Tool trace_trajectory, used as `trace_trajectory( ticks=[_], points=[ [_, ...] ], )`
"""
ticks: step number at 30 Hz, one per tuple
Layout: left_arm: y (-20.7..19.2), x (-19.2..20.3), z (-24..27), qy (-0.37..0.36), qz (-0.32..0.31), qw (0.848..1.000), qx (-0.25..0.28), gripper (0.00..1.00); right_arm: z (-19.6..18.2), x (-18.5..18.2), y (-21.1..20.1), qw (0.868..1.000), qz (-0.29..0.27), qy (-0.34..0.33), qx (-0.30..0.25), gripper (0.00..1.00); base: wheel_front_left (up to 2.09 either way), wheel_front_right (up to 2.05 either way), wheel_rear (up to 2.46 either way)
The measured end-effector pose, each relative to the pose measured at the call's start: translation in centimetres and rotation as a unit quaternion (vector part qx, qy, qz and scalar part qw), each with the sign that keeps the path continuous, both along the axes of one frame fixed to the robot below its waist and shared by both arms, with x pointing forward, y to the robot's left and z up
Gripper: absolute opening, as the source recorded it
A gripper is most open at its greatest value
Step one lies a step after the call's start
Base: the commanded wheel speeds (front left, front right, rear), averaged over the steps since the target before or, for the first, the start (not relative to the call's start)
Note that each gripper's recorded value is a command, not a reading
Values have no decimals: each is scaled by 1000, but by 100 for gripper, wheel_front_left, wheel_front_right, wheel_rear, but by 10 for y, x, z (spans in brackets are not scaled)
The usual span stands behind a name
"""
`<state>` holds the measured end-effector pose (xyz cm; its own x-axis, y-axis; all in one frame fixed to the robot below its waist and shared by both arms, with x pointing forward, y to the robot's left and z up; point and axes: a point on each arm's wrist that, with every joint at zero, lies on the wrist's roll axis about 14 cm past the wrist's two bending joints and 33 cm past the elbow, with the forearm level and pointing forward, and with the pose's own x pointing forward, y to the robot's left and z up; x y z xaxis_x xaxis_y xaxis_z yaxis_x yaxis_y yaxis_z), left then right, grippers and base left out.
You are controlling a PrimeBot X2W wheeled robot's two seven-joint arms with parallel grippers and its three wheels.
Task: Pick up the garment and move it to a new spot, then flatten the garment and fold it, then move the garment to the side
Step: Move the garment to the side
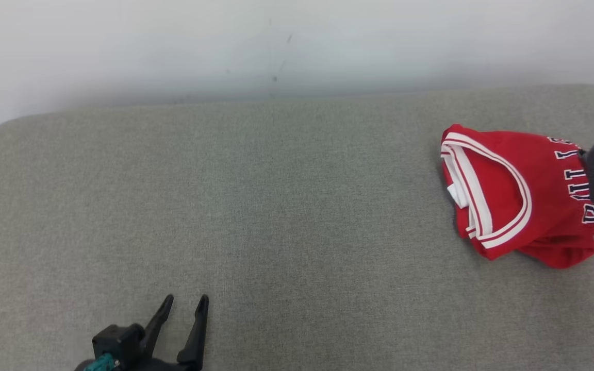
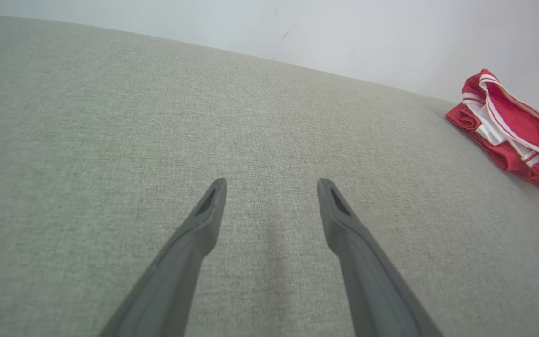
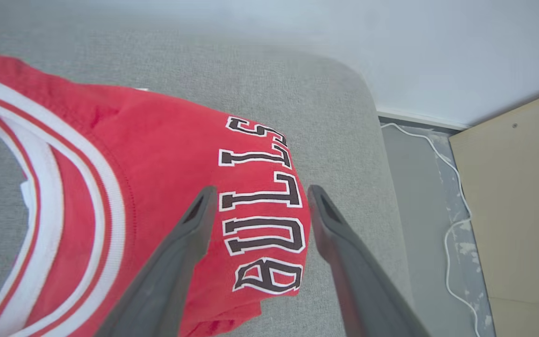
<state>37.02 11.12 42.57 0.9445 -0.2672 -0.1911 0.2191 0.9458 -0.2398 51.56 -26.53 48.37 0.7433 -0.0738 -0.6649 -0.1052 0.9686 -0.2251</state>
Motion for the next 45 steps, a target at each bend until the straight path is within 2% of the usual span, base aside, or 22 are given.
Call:
trace_trajectory(
  ticks=[5,9,16,18,21,33,36,39,43,45],
  points=[
    [-1,-11,-1,3,-3,1000,2,100,18,-6,9,997,21,-67,42,100,0,0,0],
    [5,-14,4,-6,8,1000,6,100,32,-16,18,988,31,-127,87,100,0,0,0],
    [24,-30,1,-2,31,999,22,100,52,-39,35,961,45,-226,155,100,0,0,0],
    [25,-28,8,-15,33,999,25,100,58,-52,33,946,34,-268,179,100,0,0,0],
    [24,-25,21,-34,36,998,24,100,57,-68,33,936,31,-295,189,100,0,0,0],
    [33,-31,42,-71,53,996,33,100,32,-122,65,927,33,-282,245,100,0,0,0],
    [36,-36,46,-77,60,995,37,100,35,-130,68,921,27,-289,258,100,0,0,0],
    [43,-38,47,-80,71,993,39,100,41,-134,70,921,43,-301,243,100,0,0,0],
    [49,-36,55,-90,80,992,39,100,47,-140,62,914,28,-317,253,100,0,0,0],
    [48,-34,58,-96,79,992,38,100,42,-146,59,917,30,-315,244,100,0,0,0]
  ],
)
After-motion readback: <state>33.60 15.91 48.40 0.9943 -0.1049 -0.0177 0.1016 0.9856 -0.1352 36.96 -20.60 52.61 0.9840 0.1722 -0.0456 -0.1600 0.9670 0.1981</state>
